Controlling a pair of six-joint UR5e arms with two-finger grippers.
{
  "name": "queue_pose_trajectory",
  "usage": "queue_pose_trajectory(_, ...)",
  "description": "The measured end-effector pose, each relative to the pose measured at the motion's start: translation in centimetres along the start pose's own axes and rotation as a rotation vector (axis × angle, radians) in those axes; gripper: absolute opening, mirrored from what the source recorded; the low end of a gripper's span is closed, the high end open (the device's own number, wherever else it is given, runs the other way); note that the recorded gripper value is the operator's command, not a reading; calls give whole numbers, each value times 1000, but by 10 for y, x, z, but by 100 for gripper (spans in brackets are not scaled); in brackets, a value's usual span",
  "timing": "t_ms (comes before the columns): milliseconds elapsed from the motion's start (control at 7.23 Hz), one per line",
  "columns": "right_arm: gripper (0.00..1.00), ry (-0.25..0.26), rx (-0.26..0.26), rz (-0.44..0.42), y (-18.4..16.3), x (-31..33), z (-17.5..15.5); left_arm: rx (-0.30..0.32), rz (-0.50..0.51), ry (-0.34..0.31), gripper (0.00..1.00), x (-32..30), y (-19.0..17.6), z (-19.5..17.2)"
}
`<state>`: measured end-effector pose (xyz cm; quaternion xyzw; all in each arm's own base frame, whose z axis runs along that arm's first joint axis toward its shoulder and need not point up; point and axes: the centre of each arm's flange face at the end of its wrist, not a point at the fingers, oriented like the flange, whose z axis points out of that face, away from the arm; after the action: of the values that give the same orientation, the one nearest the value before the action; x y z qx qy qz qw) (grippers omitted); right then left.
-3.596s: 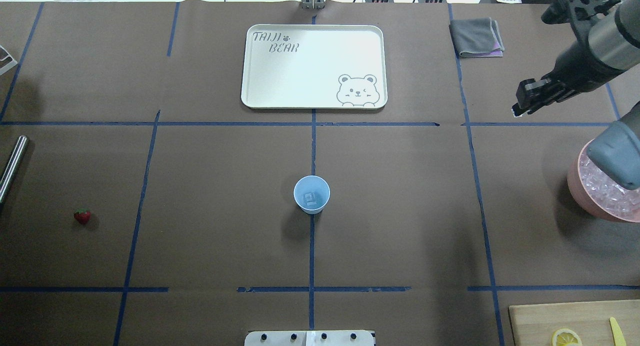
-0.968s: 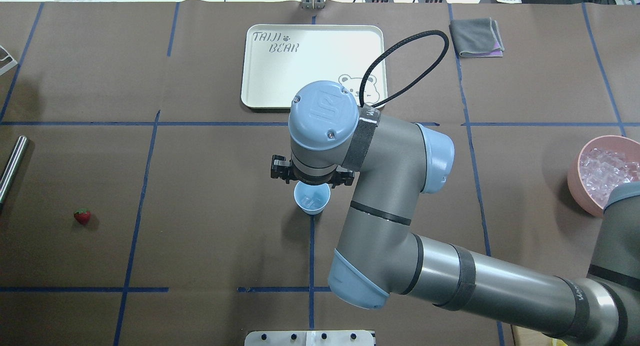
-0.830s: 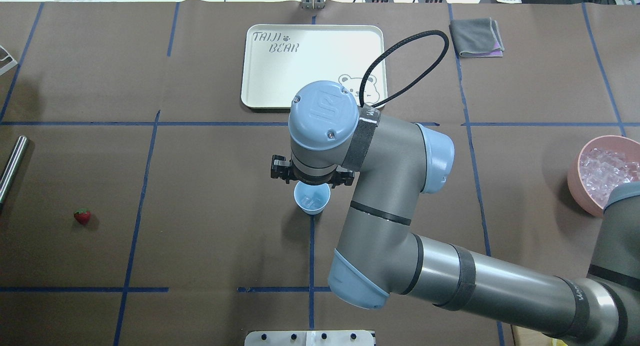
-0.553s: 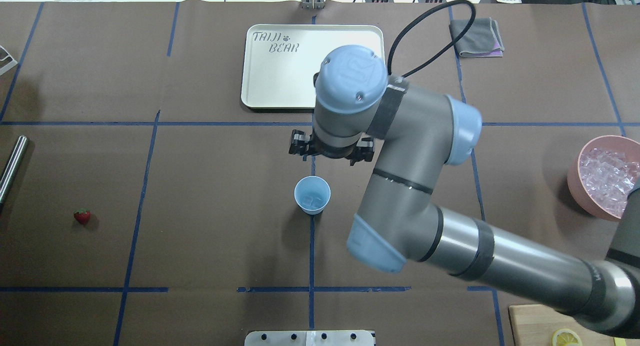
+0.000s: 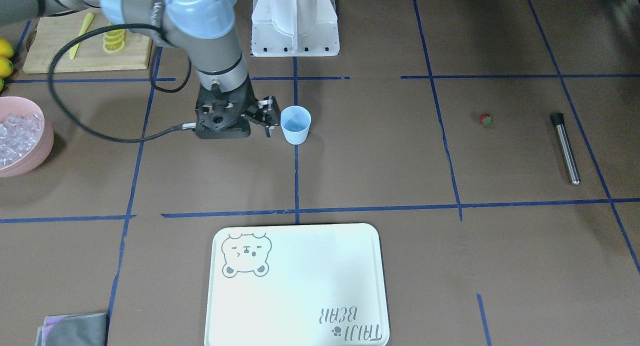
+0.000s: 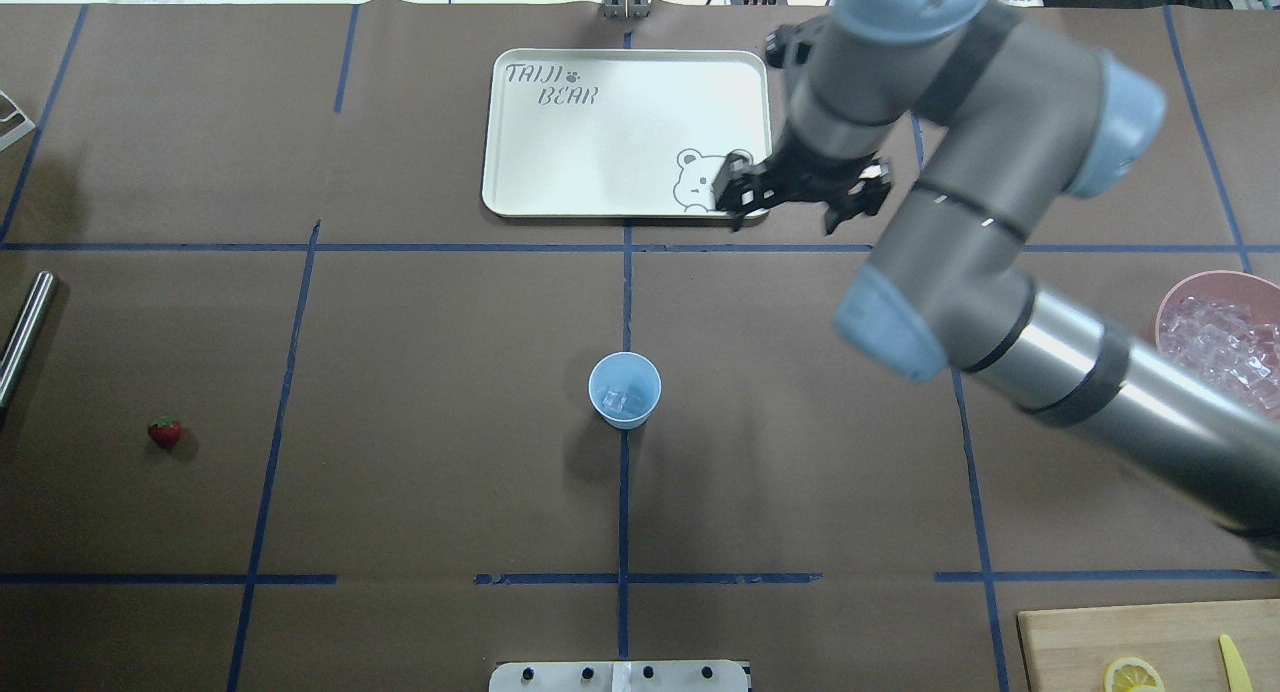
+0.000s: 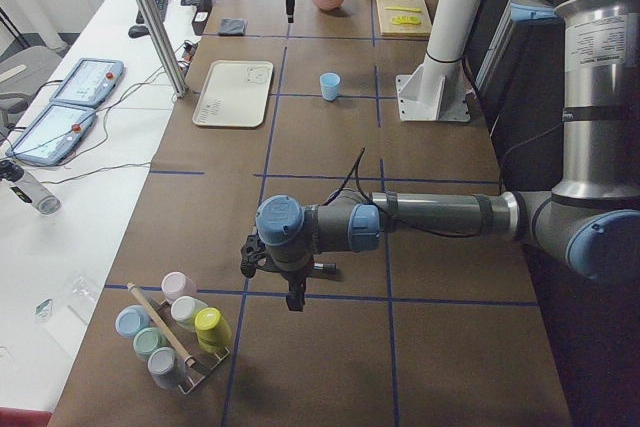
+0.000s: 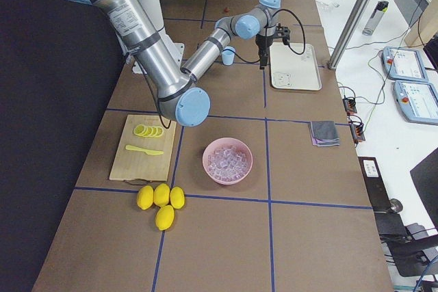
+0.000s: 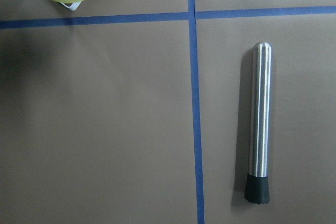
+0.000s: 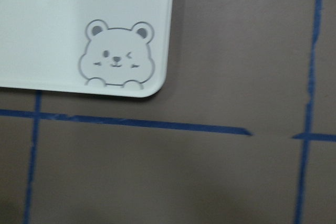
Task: Mash ice and strawberries in cup
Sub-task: 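Open the right gripper over the cup and move it back toward the bowl, then lower the right gripper into the pink bowl and grasp a third ice cube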
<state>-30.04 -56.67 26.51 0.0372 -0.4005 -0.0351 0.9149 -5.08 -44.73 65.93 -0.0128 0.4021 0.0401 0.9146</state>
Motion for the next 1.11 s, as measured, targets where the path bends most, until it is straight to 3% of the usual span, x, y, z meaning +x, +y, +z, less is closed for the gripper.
queue_pose_trajectory(277, 99, 5, -33, -140, 10, 168, -15, -2, 3, 0, 100, 1, -1, 1)
queue_pose_trajectory(553, 99, 11, -53, -214, 57, 299, -25, -3, 9, 0, 100, 4, -2, 1)
queue_pose_trajectory(830, 99, 21, -56, -213, 115, 343, -31, -5, 17, 0, 100, 7, -3, 2)
queue_pose_trajectory(1106, 99, 41, -65, -225, 138, 351, -12, -8, 20, 0, 100, 8, -3, 4)
